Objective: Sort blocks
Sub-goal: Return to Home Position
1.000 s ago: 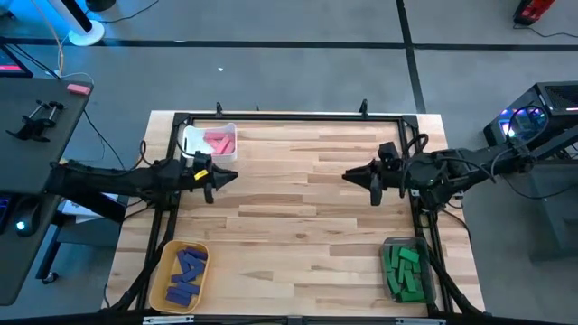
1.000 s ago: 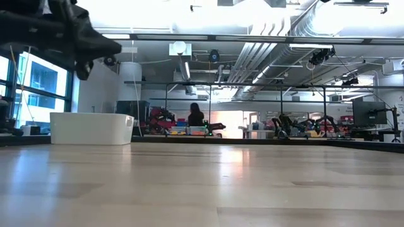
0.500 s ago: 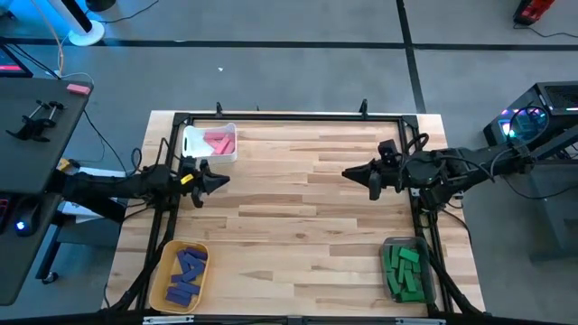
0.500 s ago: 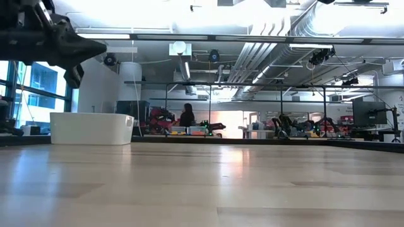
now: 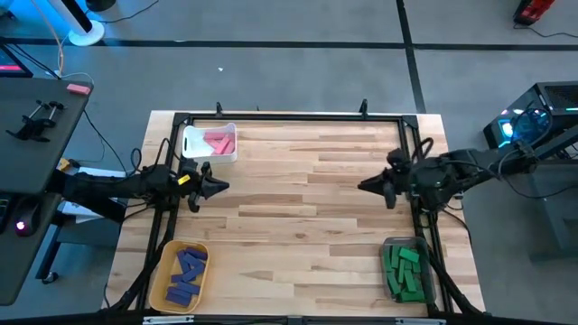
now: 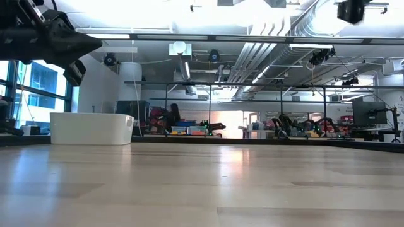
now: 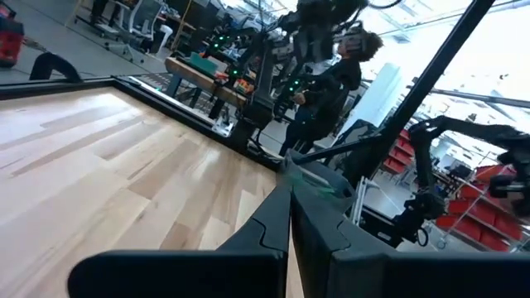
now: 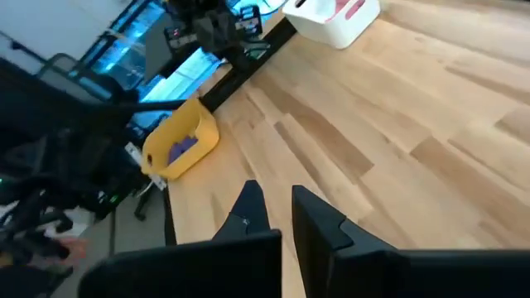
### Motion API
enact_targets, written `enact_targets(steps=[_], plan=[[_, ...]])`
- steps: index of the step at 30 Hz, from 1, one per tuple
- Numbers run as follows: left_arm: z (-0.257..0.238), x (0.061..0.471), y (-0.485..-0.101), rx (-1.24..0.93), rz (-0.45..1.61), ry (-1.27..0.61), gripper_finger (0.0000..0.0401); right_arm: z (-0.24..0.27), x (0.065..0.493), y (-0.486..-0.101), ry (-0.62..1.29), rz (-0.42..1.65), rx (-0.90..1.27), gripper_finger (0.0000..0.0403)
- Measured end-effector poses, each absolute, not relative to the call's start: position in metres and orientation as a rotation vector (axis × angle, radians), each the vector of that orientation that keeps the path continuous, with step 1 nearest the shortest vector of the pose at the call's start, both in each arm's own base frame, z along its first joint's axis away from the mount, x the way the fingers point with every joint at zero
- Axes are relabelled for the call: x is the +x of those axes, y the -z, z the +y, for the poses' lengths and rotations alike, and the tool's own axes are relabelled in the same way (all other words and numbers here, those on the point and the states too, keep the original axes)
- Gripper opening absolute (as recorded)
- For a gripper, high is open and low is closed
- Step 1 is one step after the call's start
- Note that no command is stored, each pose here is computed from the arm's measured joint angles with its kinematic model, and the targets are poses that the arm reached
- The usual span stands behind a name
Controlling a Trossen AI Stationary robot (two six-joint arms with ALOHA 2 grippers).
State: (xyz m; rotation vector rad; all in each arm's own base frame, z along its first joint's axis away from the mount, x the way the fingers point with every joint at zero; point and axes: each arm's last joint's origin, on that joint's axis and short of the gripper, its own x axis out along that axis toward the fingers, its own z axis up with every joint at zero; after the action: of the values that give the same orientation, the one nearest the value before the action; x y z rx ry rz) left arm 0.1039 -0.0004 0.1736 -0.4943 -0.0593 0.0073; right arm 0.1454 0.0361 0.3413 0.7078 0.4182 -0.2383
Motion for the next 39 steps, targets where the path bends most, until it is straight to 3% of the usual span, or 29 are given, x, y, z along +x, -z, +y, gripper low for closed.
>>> enact_targets(steps=[7, 15, 21, 31, 39], plan=[[0.0, 0.104, -0.174, -0.494, -0.06, -0.009, 0.0001, 0.025, 0.107, -0.283, 0.051, 0.204, 0.707, 0.0], [0.0, 0.104, -0.174, -0.494, -0.059, -0.009, 0.0001, 0.017, 0.099, -0.239, -0.09, -0.105, 0.409, 0.0], [0.0, 0.104, -0.174, -0.495, -0.059, -0.009, 0.0001, 0.016, 0.095, -0.215, -0.2, -0.113, 0.407, 0.0], [0.0, 0.104, -0.174, -0.495, -0.059, -0.01, 0.0001, 0.014, 0.092, -0.196, -0.209, -0.178, 0.338, 0.0], [0.0, 0.104, -0.174, -0.495, -0.06, -0.01, 0.0001, 0.014, 0.096, -0.173, -0.163, -0.05, 0.28, 0.0]])
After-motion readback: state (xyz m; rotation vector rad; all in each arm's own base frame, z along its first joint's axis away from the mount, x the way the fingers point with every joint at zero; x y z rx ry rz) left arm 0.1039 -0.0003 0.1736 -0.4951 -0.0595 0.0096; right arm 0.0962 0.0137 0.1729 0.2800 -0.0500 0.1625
